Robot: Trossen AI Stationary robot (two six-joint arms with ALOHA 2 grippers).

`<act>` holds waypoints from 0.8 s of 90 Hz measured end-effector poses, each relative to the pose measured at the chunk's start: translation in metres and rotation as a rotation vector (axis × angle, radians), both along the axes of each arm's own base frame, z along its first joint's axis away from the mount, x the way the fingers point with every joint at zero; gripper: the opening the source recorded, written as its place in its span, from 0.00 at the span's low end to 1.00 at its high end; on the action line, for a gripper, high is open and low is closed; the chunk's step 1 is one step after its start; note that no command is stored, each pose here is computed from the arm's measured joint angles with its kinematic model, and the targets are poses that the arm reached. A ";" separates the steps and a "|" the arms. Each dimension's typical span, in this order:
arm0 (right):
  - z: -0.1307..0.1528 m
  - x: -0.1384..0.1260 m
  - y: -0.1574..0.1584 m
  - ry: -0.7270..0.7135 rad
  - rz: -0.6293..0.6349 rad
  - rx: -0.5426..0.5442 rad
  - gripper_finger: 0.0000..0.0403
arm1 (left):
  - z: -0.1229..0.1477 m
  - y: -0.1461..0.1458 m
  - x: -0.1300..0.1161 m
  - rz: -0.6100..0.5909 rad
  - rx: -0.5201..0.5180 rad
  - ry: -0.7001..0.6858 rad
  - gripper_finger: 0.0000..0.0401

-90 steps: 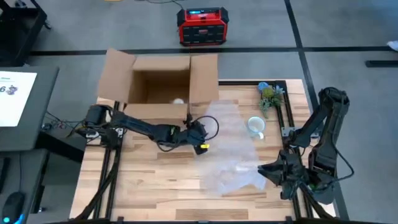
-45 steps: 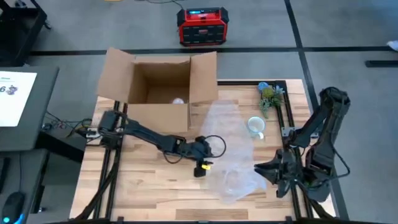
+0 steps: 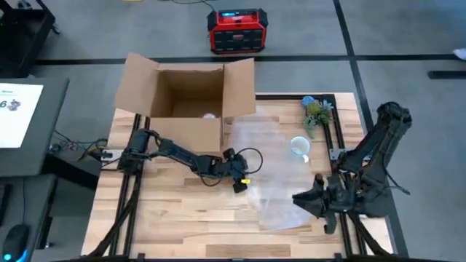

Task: Wrap mug
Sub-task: Wrap the green mug with bubble wrap

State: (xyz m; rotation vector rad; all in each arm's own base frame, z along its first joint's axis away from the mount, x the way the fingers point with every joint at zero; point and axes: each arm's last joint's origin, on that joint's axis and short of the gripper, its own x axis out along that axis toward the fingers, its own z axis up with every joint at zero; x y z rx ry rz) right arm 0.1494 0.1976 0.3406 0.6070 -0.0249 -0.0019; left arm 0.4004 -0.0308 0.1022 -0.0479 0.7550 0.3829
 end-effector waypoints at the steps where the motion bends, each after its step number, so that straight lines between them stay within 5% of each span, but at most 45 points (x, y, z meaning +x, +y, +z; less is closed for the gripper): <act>1: 0.000 0.000 0.000 -0.003 0.010 -0.008 0.17 | 0.000 0.000 0.000 0.001 0.001 0.001 0.40; 23: -0.012 -0.010 0.011 0.073 0.263 -0.161 0.17 | -0.001 0.000 -0.001 0.013 0.011 0.012 0.40; 50: -0.078 -0.007 0.017 0.608 0.354 -0.039 0.17 | -0.003 0.002 -0.003 0.058 0.028 0.025 0.40; 72: -0.126 0.010 0.033 0.871 0.441 -0.119 0.17 | -0.004 0.000 -0.004 0.062 0.029 0.023 0.40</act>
